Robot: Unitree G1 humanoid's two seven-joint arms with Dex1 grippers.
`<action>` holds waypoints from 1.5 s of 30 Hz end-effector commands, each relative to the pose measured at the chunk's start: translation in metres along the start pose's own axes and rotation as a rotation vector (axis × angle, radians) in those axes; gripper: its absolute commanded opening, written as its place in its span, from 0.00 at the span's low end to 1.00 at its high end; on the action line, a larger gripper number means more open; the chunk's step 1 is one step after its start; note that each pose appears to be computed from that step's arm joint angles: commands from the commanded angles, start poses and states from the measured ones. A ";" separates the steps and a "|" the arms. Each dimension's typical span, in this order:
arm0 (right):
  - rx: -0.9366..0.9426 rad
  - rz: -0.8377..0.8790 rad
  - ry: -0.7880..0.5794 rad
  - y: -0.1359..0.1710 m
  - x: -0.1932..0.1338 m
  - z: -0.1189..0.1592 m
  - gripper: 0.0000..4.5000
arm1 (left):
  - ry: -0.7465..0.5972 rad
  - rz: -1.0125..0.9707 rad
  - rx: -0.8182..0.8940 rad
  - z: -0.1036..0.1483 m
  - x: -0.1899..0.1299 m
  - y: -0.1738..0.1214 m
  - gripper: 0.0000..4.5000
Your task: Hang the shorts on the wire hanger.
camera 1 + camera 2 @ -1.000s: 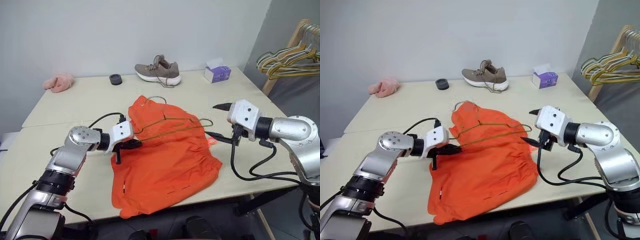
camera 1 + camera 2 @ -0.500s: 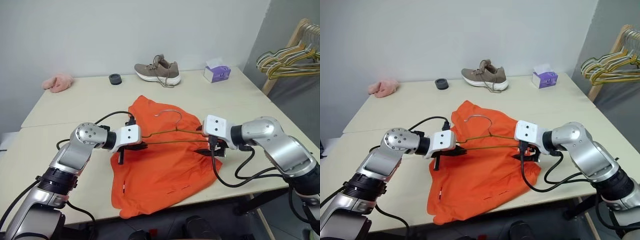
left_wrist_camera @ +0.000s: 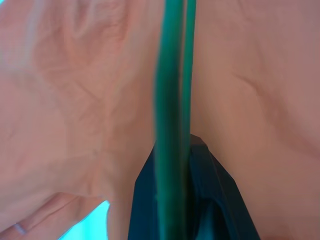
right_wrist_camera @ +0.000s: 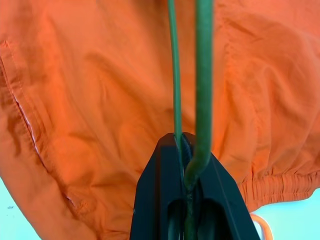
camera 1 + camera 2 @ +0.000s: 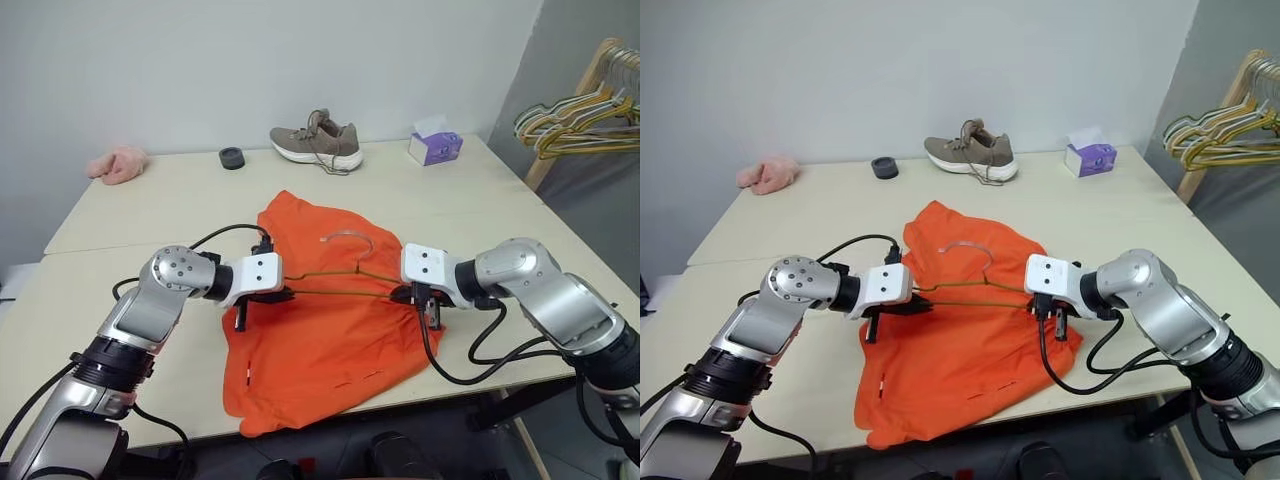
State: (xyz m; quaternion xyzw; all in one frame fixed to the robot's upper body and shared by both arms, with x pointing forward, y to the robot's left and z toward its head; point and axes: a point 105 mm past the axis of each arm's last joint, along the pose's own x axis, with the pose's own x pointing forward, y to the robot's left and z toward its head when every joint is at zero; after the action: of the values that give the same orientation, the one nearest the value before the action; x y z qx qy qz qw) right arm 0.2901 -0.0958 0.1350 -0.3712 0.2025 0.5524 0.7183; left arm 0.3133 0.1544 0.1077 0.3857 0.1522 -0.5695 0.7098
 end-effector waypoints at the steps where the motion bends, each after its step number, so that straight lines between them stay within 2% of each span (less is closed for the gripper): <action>1: -0.010 0.014 0.003 0.002 -0.001 -0.001 0.01 | -0.077 0.062 -0.016 0.014 -0.006 0.010 0.00; 3: -0.011 0.010 0.004 0.001 -0.003 -0.003 0.01 | -0.112 0.051 -0.060 0.015 -0.005 0.009 0.00; 6: -0.012 0.000 0.007 -0.001 -0.006 -0.006 0.00 | -0.164 0.041 -0.131 0.018 -0.006 0.009 0.15; 12: 0.030 -0.028 0.033 -0.003 -0.018 -0.021 0.00 | -0.295 0.097 -0.282 0.020 -0.017 0.020 0.56; 17: 0.145 -0.076 0.059 -0.004 -0.037 -0.043 0.00 | -0.390 0.255 -0.454 0.011 -0.038 0.051 0.90; 21: 0.266 -0.129 0.075 -0.002 -0.054 -0.063 0.00 | -0.400 0.291 -0.526 -0.001 -0.046 0.057 0.90; 28: 0.530 -0.235 0.088 0.008 -0.078 -0.100 0.00 | -0.332 0.211 -0.492 -0.013 -0.030 0.034 0.90; 34: 0.780 -0.385 0.158 0.014 -0.101 -0.151 0.00 | -0.312 0.148 -0.467 -0.011 -0.021 0.020 0.90; 40: 0.859 -0.371 0.195 0.023 -0.094 -0.166 0.00 | -0.301 0.130 -0.439 -0.009 -0.018 0.018 0.90; 45: 0.845 -0.295 0.170 0.028 -0.081 -0.155 0.00 | -0.302 0.127 -0.432 -0.007 -0.017 0.017 0.90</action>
State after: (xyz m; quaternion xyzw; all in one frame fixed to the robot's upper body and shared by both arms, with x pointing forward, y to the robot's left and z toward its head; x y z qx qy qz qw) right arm 0.2553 -0.2712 0.0772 -0.1096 0.4246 0.2621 0.8597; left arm 0.3246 0.1759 0.1088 0.1245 0.1588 -0.5231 0.8280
